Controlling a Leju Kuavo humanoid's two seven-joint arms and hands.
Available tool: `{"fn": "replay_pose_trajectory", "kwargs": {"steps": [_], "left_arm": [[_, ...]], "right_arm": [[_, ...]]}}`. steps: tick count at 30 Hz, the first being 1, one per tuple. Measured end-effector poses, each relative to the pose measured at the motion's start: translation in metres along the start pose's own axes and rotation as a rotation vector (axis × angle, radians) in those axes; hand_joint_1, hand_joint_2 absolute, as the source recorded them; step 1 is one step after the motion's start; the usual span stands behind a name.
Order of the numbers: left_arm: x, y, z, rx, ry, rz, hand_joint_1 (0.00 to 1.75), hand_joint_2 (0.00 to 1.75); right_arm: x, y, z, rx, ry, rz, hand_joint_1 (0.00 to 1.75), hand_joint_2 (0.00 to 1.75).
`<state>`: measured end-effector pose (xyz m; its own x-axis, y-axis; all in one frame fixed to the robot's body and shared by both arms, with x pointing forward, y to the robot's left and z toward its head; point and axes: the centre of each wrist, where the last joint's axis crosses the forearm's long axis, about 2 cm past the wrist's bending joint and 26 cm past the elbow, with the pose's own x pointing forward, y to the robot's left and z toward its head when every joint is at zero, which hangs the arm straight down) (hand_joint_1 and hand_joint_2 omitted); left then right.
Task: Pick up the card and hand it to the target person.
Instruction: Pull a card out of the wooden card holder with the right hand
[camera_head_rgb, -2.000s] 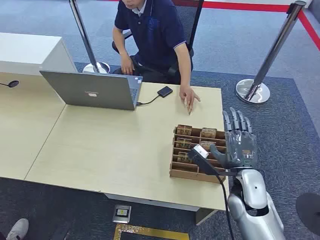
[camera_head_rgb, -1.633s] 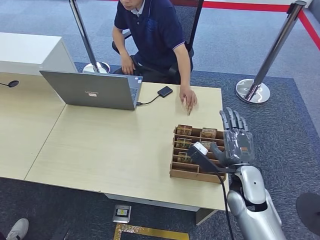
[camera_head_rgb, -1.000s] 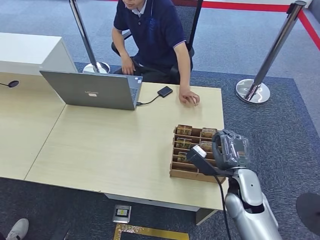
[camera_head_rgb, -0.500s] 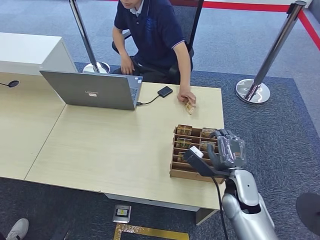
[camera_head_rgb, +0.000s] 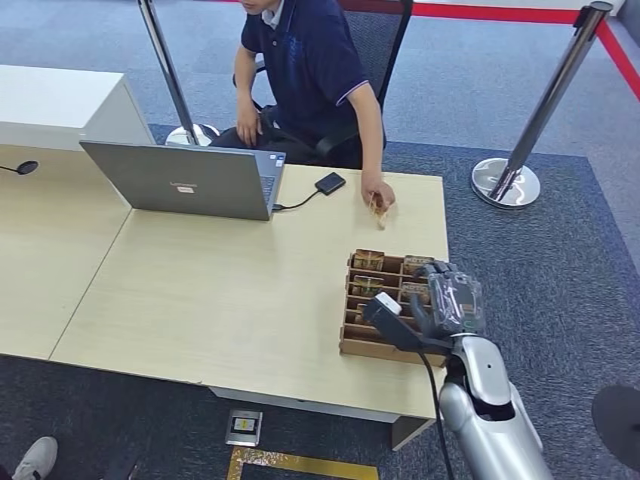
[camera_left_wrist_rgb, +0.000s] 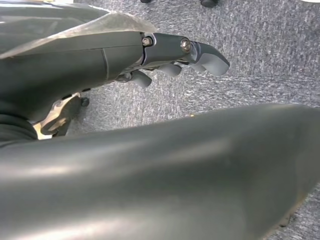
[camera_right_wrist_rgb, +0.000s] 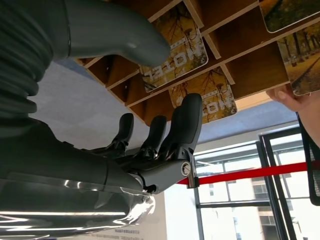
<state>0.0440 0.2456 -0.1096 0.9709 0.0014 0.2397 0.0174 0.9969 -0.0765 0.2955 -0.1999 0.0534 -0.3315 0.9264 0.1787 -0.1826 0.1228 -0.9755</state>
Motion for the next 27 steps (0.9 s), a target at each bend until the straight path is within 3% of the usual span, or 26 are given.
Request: {"fn": "replay_pose_trajectory", "kwargs": {"steps": [8, 27], "left_arm": [[0.000, -0.001, 0.000, -0.003, 0.001, -0.001, 0.00, 0.00], [0.000, -0.001, 0.000, -0.004, 0.001, -0.004, 0.00, 0.00]], "right_arm": [[-0.006, -0.002, -0.011, 0.001, 0.015, 0.005, 0.83, 1.75], [-0.013, 0.007, -0.008, 0.021, 0.048, 0.006, 0.85, 1.75]]}}
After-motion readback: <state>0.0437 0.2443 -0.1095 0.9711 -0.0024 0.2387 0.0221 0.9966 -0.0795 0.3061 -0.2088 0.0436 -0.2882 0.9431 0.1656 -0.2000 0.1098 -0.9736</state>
